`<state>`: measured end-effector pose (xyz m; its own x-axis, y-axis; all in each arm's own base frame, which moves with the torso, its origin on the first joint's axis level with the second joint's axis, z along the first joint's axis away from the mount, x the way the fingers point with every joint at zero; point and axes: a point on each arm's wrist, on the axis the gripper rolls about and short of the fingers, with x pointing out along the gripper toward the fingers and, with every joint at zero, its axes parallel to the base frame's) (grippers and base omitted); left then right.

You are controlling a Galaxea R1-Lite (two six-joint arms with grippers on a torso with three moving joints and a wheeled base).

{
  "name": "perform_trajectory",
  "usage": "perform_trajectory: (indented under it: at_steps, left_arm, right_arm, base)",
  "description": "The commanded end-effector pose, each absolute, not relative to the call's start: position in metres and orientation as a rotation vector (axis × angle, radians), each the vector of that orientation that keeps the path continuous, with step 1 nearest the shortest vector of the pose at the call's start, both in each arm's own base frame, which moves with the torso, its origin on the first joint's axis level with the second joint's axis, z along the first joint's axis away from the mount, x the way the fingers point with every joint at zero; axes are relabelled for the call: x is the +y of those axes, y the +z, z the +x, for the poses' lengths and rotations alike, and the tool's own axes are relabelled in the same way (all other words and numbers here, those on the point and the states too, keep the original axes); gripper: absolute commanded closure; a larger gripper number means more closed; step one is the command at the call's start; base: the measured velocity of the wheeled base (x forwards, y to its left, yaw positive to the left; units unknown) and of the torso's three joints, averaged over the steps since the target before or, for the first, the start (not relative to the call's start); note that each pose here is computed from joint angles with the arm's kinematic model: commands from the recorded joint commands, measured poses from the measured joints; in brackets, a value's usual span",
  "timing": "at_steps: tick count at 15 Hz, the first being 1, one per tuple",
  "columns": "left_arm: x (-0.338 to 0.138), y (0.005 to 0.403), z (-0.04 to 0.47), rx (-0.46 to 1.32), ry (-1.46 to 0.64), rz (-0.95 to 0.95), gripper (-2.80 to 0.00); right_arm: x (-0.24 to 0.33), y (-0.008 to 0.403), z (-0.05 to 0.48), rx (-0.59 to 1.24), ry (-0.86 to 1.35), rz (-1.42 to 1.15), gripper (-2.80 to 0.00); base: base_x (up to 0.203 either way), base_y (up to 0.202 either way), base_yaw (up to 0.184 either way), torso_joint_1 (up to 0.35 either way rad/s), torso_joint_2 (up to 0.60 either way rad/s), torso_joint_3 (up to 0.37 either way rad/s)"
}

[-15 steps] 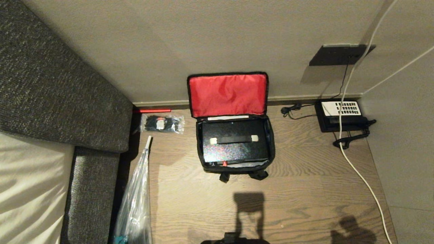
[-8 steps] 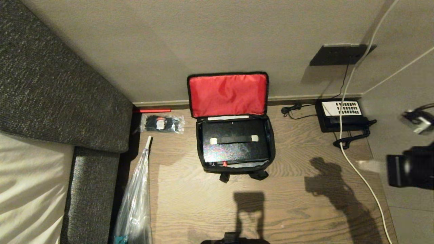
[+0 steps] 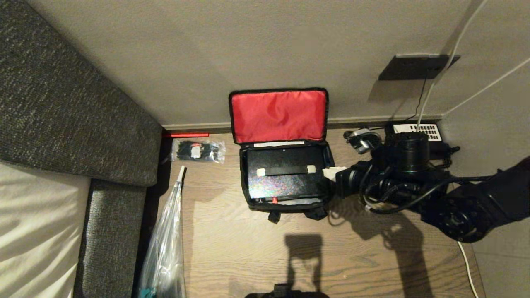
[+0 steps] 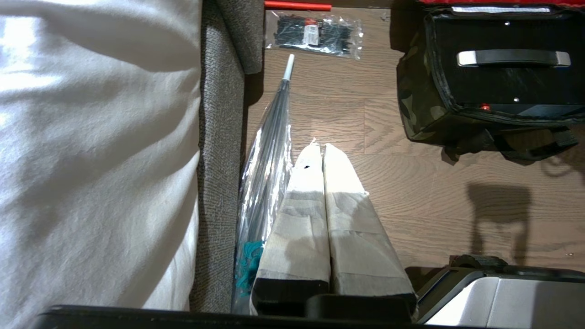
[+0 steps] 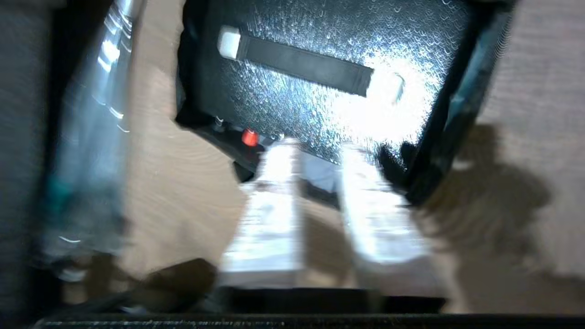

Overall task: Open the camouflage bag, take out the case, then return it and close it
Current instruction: Grip the handle

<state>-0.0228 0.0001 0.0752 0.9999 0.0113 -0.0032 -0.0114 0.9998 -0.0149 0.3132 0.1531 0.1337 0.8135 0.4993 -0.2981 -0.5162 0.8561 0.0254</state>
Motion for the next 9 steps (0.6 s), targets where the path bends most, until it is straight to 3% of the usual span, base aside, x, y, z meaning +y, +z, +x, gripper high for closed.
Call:
perform_trajectory:
  at_steps: [1,5,9]
  left_arm:
    - [0.0,0.074,-0.023,0.006,0.012,-0.015,0.0]
    - [0.0,0.074,-0.023,0.006,0.012,-0.015,0.0]
    - [0.0,0.074,-0.023,0.006,0.012,-0.015,0.0]
  right_arm:
    - [0.172,0.097,0.325,0.35,0.572,-0.233,-2.8]
    - [0.195,0.072,0.322,0.337,0.48,-0.398,-2.8]
    - [0.208,0.058,0.326,0.157,0.267,-0.705,-2.8]
  base:
    - [0.0,0.0,0.0,0.0,0.0,0.0]
    - [0.0,0.0,0.0,0.0,0.0,0.0]
    - [0.0,0.0,0.0,0.0,0.0,0.0]
